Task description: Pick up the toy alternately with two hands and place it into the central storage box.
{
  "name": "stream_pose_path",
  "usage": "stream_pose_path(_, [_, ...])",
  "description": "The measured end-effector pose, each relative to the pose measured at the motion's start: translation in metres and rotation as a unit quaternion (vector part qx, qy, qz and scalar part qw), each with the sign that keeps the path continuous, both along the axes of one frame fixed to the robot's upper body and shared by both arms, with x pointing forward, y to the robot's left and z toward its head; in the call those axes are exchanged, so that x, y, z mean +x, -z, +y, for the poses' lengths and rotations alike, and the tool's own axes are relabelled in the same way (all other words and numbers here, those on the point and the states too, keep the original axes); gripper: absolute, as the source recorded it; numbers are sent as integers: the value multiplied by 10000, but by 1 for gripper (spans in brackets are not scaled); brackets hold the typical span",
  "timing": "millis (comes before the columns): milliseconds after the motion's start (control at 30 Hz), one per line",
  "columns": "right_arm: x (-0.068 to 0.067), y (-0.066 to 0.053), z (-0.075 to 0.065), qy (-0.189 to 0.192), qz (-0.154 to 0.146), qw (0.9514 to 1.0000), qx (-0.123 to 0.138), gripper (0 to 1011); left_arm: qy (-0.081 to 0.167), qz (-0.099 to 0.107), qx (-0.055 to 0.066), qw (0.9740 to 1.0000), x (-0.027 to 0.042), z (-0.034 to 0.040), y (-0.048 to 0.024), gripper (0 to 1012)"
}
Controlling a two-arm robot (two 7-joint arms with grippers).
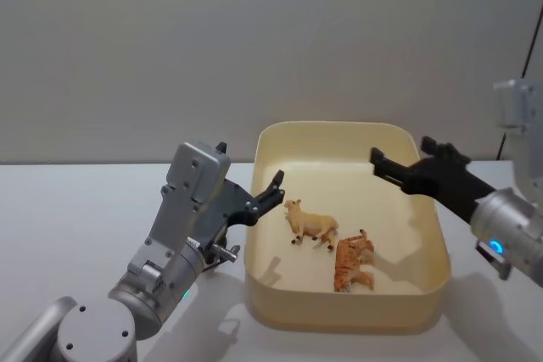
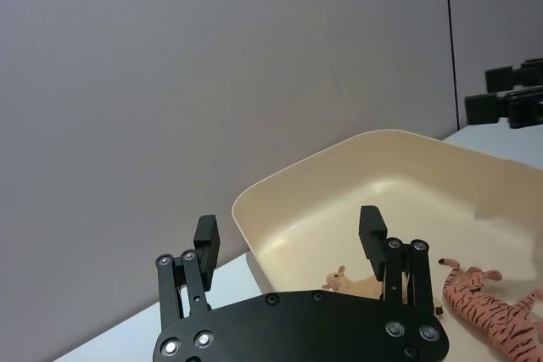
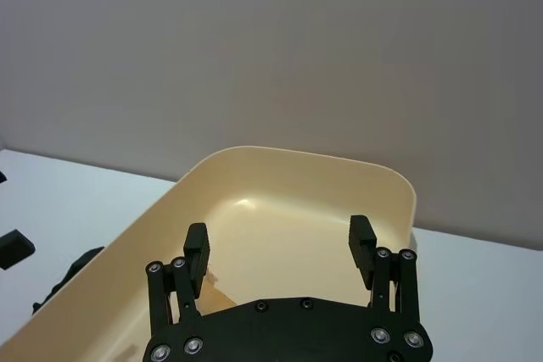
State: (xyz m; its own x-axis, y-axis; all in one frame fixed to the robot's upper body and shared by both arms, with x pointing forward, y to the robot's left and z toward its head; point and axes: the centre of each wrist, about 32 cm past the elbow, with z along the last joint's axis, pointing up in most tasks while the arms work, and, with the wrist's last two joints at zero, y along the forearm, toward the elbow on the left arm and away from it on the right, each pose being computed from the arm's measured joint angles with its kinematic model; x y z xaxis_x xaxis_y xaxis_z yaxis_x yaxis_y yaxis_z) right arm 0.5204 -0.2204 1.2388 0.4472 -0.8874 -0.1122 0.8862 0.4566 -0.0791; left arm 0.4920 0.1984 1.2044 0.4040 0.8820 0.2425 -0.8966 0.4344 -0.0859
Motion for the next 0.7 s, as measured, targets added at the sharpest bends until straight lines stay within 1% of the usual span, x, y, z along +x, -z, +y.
stream_pose_path(67, [-48,4,-55,72,9,10000,19,1001,0,0,0,10000,0,0,0,1001])
stream_pose_path(300, [-149,12,-159,209,27,9998,49,1001,0,0,0,10000,0,0,0,1001])
stream_pose_path(700, [-235,12,-242,320,41,9995,67,1001,0,0,0,10000,0,0,0,1001])
